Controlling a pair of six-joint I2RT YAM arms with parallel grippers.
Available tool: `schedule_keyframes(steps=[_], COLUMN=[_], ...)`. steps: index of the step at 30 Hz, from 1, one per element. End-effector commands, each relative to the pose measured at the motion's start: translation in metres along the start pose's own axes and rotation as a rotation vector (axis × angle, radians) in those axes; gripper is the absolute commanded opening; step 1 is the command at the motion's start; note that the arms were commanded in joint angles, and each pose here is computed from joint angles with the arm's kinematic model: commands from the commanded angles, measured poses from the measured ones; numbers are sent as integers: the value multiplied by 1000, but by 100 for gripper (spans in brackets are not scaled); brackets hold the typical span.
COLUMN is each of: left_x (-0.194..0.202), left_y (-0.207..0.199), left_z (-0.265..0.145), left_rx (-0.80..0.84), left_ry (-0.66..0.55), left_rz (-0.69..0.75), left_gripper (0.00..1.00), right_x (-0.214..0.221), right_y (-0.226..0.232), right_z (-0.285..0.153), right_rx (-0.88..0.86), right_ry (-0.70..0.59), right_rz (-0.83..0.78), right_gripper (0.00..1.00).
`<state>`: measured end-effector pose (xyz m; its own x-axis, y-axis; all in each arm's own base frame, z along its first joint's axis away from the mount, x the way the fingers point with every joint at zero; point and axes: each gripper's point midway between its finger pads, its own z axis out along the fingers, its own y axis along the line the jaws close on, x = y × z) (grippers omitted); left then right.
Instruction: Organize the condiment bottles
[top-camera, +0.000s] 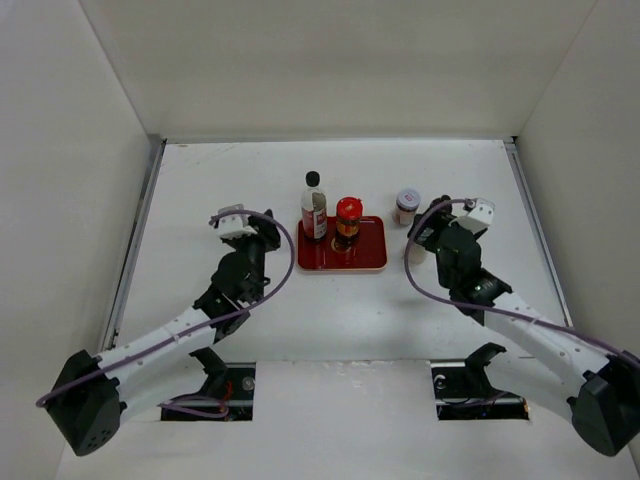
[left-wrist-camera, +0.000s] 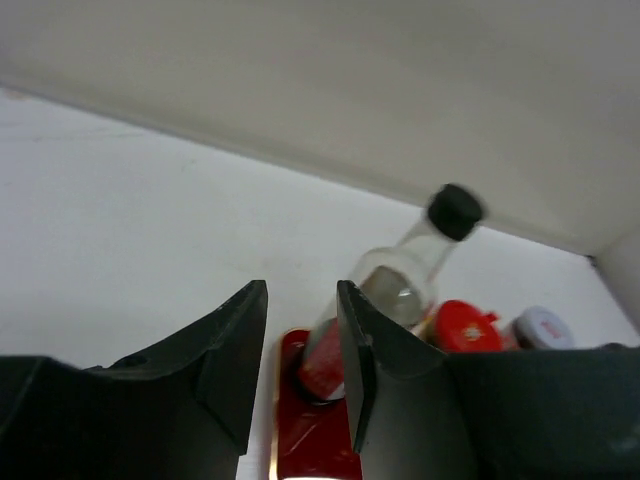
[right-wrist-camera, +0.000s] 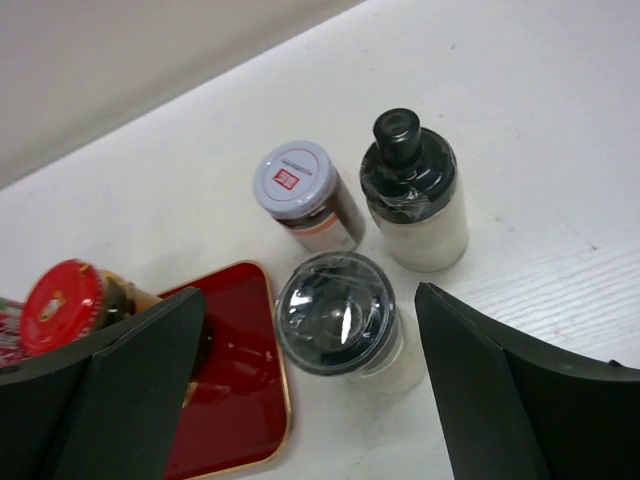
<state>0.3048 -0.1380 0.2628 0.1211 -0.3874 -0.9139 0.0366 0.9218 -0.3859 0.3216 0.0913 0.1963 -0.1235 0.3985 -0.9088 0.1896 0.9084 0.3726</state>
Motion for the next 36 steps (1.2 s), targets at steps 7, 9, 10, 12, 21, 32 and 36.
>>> schedule_keyframes(steps=[7, 9, 10, 12, 21, 32, 36], left_x=[56, 63, 64, 64, 69, 75, 76], left_y=[89, 94, 94, 93, 94, 99, 98], left_z=[3, 2, 1, -1, -1, -1, 0], left_rx=[-190, -184, -176, -165, -162, -195, -188], left_ry=[122, 132, 129, 112, 114, 103, 106], left_rz=[-216, -232, -242, -255, -252, -241, -242], left_gripper=[38, 38, 38, 40, 49, 75, 75], right_x=[19, 25, 28, 32, 33, -26, -20], right_y=[-5, -8, -6, -2, 6, 77, 112], right_z=[25, 30, 32, 36, 50, 40, 49], right_rx=[65, 72, 62, 54, 61, -67, -150], right_ry=[105, 128, 140, 153, 133, -60, -55], right_rz=[-104, -117, -119, -121, -140, -150, -128], right_gripper=[100, 100, 100, 97, 61, 51, 51])
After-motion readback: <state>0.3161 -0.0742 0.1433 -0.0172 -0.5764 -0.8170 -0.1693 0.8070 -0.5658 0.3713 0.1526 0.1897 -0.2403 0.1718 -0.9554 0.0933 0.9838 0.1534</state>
